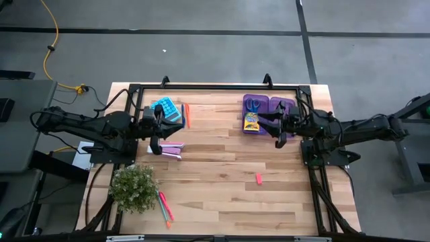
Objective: Pack school essentials
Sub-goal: Put the blue pen into the violet supply box
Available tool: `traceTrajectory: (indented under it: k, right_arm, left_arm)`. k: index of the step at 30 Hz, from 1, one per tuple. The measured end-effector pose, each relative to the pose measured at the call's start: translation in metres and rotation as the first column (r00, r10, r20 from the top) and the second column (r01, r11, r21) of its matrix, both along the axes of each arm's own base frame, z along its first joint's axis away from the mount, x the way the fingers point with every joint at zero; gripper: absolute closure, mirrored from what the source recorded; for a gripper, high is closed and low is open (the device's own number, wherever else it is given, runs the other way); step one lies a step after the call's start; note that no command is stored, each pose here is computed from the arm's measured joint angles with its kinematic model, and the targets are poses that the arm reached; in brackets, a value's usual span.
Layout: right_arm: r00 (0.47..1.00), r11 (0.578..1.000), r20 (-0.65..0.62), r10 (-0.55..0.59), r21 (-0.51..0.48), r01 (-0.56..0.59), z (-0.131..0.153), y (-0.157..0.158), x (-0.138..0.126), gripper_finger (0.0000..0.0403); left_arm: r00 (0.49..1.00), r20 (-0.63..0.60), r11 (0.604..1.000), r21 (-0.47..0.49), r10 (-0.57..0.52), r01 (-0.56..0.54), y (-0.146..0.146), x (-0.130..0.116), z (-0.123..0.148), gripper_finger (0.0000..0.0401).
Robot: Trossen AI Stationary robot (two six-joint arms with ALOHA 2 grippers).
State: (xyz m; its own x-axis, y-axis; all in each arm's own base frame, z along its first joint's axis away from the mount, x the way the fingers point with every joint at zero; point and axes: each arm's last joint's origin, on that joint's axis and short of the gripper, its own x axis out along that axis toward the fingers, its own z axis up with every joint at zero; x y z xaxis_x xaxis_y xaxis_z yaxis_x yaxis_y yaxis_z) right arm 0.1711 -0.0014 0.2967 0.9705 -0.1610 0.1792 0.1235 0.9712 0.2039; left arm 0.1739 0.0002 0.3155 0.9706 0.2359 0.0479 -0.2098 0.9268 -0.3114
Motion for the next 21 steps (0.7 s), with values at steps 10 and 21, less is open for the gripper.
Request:
traceTrajectory:
  k: [10, 21]
  right_arm:
    - [1.0, 1.0, -0.019, -0.009, 0.008, 0.009, -0.003, 0.0, 0.004, 0.024]
    - [1.0, 0.998, -0.026, -0.005, 0.055, 0.006, -0.005, 0.0, 0.006, 0.024]
  left_arm:
    - [0.97, -0.076, 0.968, -0.083, 0.231, -0.237, 0.015, 0.012, -0.007, 0.0387]
    - [0.59, -0.685, 0.679, -0.187, 0.427, -0.71, 0.082, 0.046, -0.068, 0.027]
